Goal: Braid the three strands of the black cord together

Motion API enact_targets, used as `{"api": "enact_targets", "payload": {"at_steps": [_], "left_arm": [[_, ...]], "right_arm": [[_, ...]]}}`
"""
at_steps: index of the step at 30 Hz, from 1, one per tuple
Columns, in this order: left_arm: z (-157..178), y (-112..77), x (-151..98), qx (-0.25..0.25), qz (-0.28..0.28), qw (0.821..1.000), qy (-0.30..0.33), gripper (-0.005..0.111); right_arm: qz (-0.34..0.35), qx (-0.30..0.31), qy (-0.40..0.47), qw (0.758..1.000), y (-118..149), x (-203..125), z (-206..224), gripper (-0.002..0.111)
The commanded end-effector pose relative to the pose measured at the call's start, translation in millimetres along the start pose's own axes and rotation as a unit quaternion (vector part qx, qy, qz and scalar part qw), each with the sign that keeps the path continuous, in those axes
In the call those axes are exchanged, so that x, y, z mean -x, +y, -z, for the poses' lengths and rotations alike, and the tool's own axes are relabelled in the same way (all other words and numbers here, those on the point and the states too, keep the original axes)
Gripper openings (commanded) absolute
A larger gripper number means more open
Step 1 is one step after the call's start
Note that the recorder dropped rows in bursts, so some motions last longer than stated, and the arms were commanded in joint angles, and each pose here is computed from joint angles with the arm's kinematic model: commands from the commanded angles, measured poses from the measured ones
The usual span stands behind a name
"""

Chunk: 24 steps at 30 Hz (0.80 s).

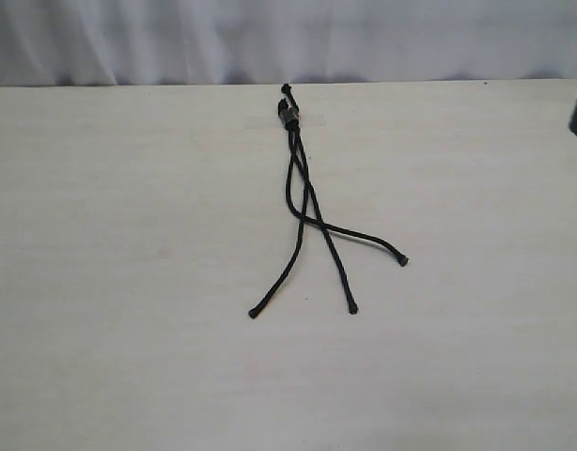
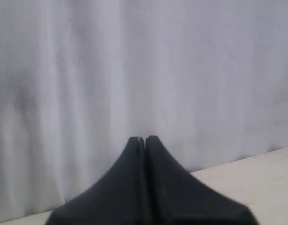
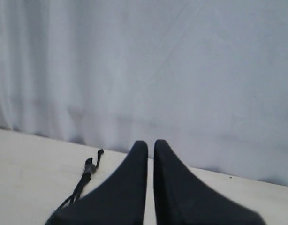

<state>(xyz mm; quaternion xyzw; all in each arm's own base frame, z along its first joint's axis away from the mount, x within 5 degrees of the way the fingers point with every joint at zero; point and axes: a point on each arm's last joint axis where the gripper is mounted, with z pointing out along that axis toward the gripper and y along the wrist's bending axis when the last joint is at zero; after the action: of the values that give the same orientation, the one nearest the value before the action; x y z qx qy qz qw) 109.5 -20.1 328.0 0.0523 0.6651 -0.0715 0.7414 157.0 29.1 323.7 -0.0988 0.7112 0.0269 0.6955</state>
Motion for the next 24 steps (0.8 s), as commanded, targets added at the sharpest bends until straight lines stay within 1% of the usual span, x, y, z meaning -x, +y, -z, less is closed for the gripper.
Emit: {"api": "enact_targets", "payload": {"at_steps": [1,4,8,9,12,24], "left_arm": [[29,2.9,-10,0.007,0.034,0.998,-0.053,0.0],[40,3.3,-15,0.007,0.035,0.997,-0.069,0.0],[46,0.4,-19,-0.009,0.034,0.998,-0.043,0.0],[46,-0.6,-22,-0.014,0.032,0.999,-0.029,0.0],[46,-1.2,-24,-0.017,0.026,0.999,-0.018,0.0],[46,-1.2,-24,-0.017,0.026,0.999,-0.018,0.0]], "right_arm": [[-0.035,-0.011,-0.066,0.997,0,-16,38,0.005],[-0.048,-0.011,-0.085,0.995,1,-26,55,0.005],[-0.047,-0.011,-0.103,0.993,1,-33,71,0.005],[-0.047,-0.011,-0.113,0.992,1,-33,74,0.005],[-0.047,-0.012,-0.134,0.99,1,-30,83,0.005],[-0.047,-0.012,-0.139,0.989,1,-29,85,0.005]]}}
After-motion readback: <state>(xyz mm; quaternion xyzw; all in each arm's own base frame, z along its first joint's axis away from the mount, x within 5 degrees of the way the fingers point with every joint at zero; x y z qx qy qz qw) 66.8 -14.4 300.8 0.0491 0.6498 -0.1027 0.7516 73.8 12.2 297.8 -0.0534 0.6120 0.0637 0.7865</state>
